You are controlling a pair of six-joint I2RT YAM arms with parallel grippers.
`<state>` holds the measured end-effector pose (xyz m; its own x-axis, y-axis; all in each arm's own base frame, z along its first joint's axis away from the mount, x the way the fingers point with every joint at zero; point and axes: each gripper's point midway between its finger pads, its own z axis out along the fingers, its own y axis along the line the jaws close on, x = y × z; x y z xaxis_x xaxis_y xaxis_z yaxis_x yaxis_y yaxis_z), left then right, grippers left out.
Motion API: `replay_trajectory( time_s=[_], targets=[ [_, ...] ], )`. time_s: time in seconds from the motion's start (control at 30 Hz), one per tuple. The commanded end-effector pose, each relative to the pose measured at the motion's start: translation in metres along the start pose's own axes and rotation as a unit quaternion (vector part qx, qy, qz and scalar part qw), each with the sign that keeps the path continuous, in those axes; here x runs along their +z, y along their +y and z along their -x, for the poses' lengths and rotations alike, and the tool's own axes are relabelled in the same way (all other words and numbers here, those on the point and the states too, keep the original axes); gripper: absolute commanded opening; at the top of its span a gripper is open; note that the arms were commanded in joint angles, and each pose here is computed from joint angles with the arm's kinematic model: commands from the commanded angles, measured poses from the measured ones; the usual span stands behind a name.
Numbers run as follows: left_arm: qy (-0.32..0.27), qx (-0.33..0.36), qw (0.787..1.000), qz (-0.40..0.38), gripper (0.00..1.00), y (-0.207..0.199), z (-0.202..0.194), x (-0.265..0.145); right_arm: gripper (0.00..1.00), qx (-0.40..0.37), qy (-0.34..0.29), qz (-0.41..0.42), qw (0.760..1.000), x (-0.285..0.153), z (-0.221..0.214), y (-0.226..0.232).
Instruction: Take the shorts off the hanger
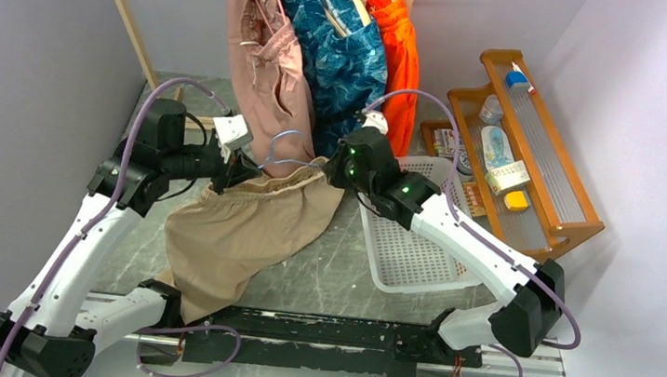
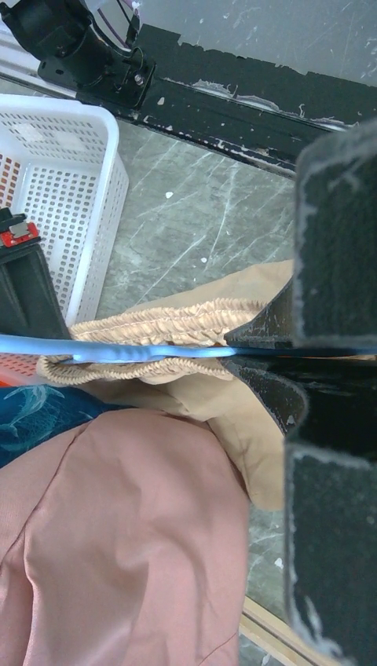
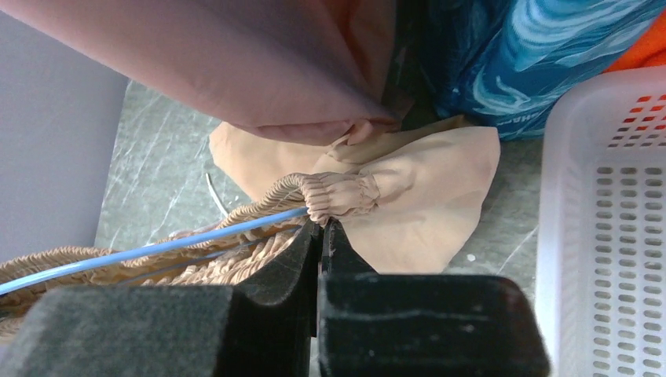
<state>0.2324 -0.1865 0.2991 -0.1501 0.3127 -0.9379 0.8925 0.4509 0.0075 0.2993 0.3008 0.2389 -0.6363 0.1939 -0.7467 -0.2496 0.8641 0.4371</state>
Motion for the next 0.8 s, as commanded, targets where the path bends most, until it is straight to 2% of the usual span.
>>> replay_trajectory(
  time_s=[0.0,0.3,0.5,0.77],
  targets=[
    [-0.022,0.02,0.999,-0.017,0.07,-0.012,0.013,-0.009,0.0,-0.003,-0.046,-0.043,0.998,-0.011,0.019,-0.018],
    [-0.005,0.04,0.999,-0.021,0.07,-0.024,-0.004,-0.018,0.0,-0.004,-0.041,-0.122,0.992,-0.014,0.029,-0.058],
    [0.011,0.04,0.999,-0.033,0.07,-0.026,-0.009,-0.018,0.0,0.024,-0.039,-0.139,0.989,-0.013,0.03,-0.086],
    [-0.013,0.042,0.999,-0.026,0.07,-0.026,0.003,-0.021,0.0,0.028,-0.013,-0.127,0.991,-0.006,0.015,-0.089]
  ],
)
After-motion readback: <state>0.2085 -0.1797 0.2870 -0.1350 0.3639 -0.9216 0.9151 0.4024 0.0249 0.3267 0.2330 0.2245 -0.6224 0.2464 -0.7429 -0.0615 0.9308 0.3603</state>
